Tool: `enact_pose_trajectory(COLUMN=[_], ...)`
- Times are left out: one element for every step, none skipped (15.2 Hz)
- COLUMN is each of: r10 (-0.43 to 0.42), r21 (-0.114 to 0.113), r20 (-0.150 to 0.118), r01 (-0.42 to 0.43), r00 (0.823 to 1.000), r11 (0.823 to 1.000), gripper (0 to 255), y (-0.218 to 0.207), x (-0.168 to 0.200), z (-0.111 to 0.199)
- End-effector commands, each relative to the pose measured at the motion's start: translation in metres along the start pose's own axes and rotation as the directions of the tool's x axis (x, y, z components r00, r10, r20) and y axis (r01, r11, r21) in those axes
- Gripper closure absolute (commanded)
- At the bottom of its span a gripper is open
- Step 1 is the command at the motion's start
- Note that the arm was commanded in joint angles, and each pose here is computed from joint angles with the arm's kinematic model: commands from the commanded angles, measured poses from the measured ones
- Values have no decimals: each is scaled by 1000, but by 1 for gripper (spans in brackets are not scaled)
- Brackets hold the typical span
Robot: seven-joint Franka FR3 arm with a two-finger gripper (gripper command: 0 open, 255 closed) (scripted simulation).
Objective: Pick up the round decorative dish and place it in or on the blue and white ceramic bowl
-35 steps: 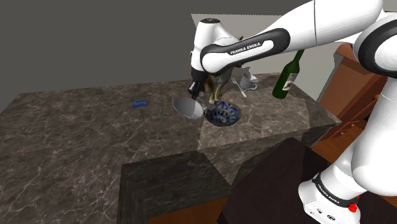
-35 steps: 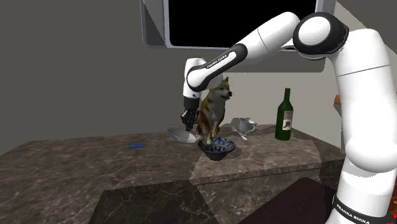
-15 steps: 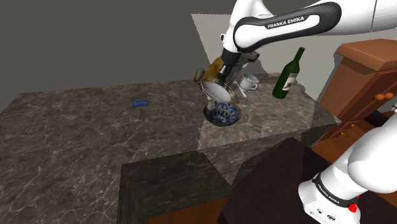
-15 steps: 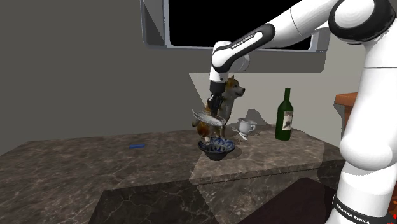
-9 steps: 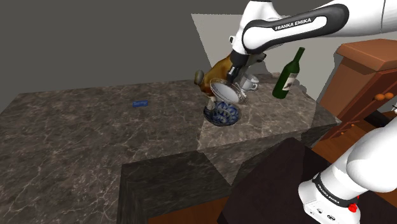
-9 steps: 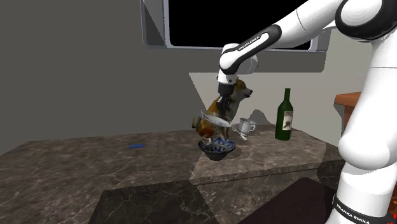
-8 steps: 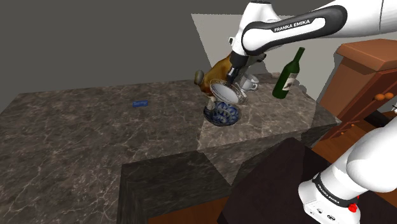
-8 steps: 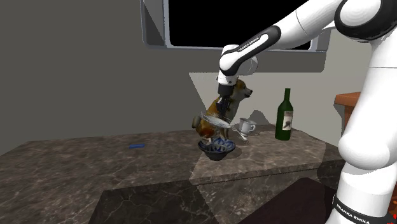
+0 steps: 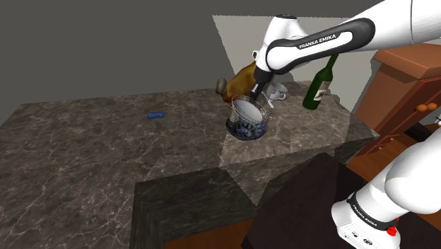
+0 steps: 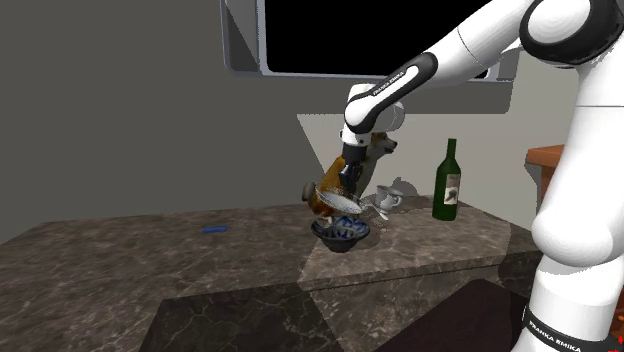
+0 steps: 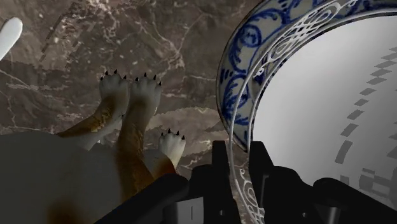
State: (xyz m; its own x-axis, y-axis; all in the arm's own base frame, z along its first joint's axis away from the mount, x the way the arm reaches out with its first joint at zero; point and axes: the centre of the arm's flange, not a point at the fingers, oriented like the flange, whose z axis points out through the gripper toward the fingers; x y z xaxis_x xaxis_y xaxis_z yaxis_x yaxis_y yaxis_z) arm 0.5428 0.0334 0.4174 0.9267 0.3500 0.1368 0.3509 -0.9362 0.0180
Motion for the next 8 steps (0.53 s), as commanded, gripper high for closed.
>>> enact_pose_trajectory(r10=[6,6,6,6,6,6,6,6], r21=[4,4,4,4,4,4,4,4], r20=[12,12,12,12,12,12,12,12], r01=[-6,-6,-6,-6,-6,-6,-6,-6], r00=[1000,1000,1000,1000,1000,1000,1000,1000], r11=[1000,1000,1000,1000,1000,1000,1000,1000], gripper=[255,255,255,255,255,255,255,255], y=[3,3,3,3,2,2,2,2], x=[-2,-3,-4,-4,-5,-5,-5,-5], z=[17,22,27,32,37,39,39,39])
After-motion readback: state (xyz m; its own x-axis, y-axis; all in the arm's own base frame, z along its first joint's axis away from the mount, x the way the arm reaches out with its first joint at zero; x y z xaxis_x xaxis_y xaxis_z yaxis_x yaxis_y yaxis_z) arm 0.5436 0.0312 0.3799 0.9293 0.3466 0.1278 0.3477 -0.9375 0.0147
